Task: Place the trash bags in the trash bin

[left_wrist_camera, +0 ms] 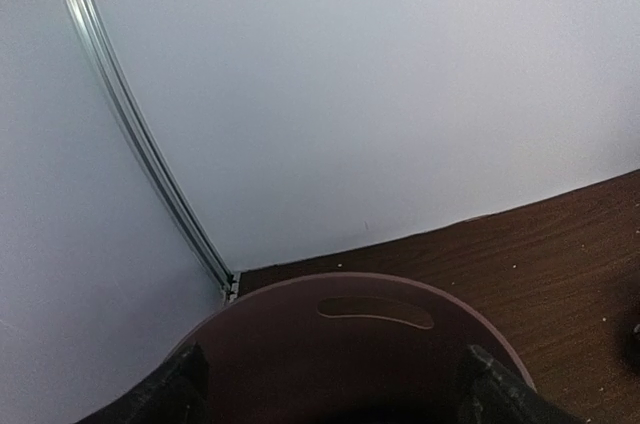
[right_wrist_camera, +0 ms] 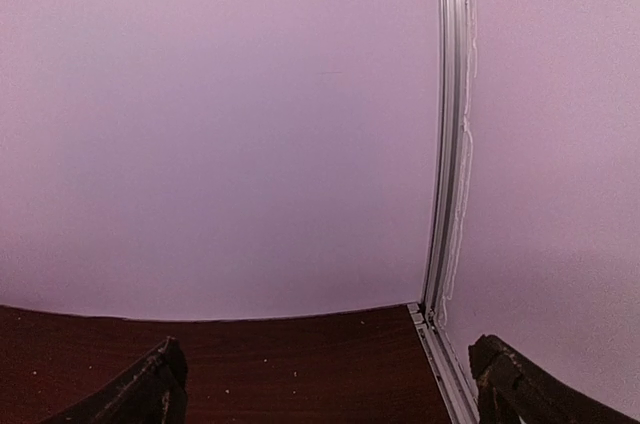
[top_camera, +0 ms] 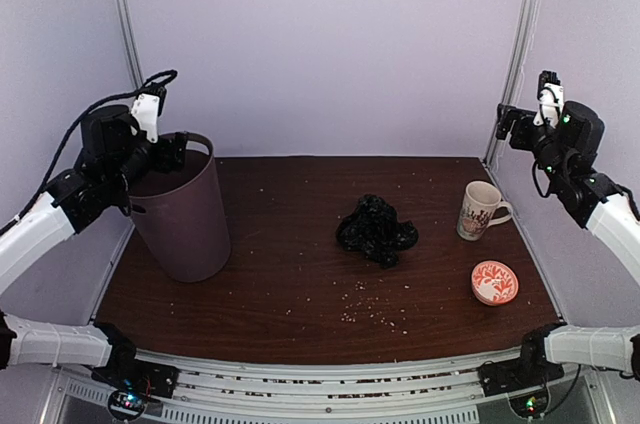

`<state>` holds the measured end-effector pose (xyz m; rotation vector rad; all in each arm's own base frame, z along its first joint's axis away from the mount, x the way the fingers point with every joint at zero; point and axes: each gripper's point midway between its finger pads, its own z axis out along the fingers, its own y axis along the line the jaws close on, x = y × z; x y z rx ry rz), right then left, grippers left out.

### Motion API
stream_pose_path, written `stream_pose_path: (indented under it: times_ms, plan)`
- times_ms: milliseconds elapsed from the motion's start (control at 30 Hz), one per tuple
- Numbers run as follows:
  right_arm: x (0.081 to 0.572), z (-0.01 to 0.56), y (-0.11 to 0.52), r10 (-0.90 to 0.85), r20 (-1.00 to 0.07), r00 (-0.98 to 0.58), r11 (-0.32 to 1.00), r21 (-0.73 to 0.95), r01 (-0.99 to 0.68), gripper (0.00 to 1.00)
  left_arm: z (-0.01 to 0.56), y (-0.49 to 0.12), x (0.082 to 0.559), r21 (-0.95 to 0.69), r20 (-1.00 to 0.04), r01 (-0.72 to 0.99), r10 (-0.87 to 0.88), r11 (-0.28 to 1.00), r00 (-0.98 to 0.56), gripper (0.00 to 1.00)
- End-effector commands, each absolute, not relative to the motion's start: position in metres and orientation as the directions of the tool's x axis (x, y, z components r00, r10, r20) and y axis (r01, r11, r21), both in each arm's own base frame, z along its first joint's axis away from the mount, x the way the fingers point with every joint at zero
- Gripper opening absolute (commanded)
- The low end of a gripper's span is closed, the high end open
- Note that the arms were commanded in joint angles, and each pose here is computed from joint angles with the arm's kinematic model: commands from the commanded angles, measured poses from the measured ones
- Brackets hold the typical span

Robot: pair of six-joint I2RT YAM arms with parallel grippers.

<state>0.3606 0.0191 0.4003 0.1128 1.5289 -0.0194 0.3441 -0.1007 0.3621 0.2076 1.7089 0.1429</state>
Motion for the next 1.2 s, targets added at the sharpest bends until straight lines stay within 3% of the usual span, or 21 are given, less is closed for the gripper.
stream_pose_path:
  times_ms: [0,267,333,500,800,1000,1167]
  plan:
    - [0.367,0.387,0.033,0.041,-0.999,0.004,0.999,0.041,-0.02,1.0,0.403,-0.121,0.344,0.112,-0.99,0.193,0.127,0.975,-0.066,0.85]
    - [0.372,0.346,0.053,-0.014,-0.996,-0.083,0.986,0.0,-0.168,1.0,0.437,-0.197,0.338,0.112,-0.983,0.406,0.161,0.907,-0.088,0.76]
    - [0.37,0.336,0.058,-0.032,-0.995,-0.099,0.979,-0.012,-0.204,1.0,0.437,-0.216,0.338,0.113,-0.977,0.444,0.181,0.889,-0.113,0.68]
    - [0.367,0.318,0.059,-0.08,-0.989,-0.123,0.971,-0.05,-0.235,1.0,0.417,-0.233,0.344,0.142,-0.948,0.414,0.244,0.899,-0.203,0.59]
    - [0.361,0.303,0.069,-0.135,-0.982,-0.131,0.946,-0.089,-0.313,0.99,0.375,-0.235,0.351,0.168,-0.86,0.354,0.312,0.92,-0.403,0.62]
    - [0.36,0.298,0.073,-0.159,-0.978,-0.136,0.933,-0.104,-0.345,0.99,0.344,-0.206,0.36,0.084,-0.753,0.281,0.245,0.956,-0.61,0.6]
    - [0.36,0.293,0.078,-0.173,-0.975,-0.143,0.921,-0.108,-0.375,0.99,0.329,-0.191,0.364,0.084,-0.715,0.239,0.226,0.967,-0.662,0.59]
